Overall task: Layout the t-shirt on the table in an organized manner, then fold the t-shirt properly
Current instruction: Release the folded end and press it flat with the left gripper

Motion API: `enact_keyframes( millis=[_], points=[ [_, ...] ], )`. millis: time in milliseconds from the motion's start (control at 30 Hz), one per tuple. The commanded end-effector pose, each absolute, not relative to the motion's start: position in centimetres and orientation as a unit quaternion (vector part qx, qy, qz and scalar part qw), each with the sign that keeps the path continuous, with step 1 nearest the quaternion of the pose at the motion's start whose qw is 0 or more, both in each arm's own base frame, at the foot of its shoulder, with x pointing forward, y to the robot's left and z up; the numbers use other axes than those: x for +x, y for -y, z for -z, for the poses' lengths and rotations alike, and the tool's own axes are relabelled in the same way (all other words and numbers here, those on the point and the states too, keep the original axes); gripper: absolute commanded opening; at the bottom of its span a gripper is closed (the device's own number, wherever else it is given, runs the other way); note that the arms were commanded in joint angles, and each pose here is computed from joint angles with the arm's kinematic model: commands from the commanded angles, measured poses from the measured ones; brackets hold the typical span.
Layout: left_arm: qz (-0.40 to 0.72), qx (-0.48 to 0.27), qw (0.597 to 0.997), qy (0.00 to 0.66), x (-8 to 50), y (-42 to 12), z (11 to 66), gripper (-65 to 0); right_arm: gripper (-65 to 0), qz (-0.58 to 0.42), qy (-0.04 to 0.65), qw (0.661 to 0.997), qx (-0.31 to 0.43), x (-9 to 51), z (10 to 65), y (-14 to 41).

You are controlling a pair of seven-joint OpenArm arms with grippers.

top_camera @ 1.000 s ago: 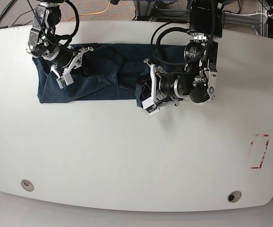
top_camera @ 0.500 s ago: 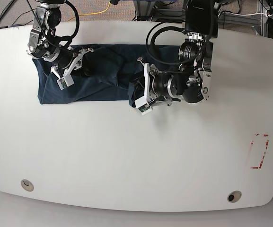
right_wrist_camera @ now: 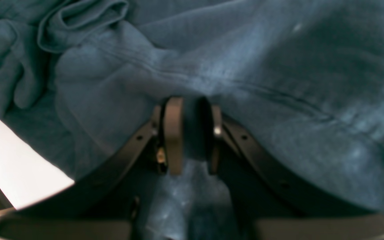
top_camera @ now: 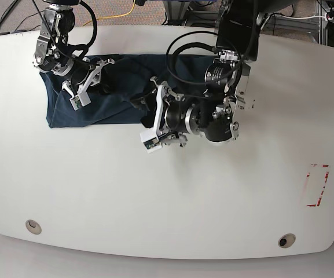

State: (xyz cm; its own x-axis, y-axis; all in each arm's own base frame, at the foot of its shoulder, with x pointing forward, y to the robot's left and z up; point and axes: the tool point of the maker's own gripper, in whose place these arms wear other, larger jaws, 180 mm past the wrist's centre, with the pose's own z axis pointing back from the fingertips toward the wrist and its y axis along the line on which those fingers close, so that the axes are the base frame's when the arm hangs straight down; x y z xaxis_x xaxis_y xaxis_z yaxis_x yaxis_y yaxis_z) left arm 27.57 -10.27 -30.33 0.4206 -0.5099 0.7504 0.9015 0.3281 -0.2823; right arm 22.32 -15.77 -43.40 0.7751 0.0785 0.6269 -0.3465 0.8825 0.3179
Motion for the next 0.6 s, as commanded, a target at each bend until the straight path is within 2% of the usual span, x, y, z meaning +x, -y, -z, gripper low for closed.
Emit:
enact_keyframes(
  millis=[0,300,467,567],
  points=[
    [0.453,-0.359,0.756,0.306,28.7,10.3,28.6,-31.2,-53.4,-0.126,0.263,0.94,0.177,20.7,45.1,17.2],
    [0.419,-0.269,0.817,0.291,31.1,2.6,32.0,-32.1,-53.4,-0.126,0.263,0.94,0.177,20.7,45.1,17.2],
    [0.413,-0.235,0.836,0.274,31.0,-0.3,33.5,-39.0,-53.4,-0.126,0.263,0.94,0.177,20.7,45.1,17.2],
    [0.409,-0.223,0.844,0.267,30.9,-1.3,34.1,-45.4,-53.4,-0.126,0.263,0.94,0.177,20.7,45.1,17.2]
  ],
)
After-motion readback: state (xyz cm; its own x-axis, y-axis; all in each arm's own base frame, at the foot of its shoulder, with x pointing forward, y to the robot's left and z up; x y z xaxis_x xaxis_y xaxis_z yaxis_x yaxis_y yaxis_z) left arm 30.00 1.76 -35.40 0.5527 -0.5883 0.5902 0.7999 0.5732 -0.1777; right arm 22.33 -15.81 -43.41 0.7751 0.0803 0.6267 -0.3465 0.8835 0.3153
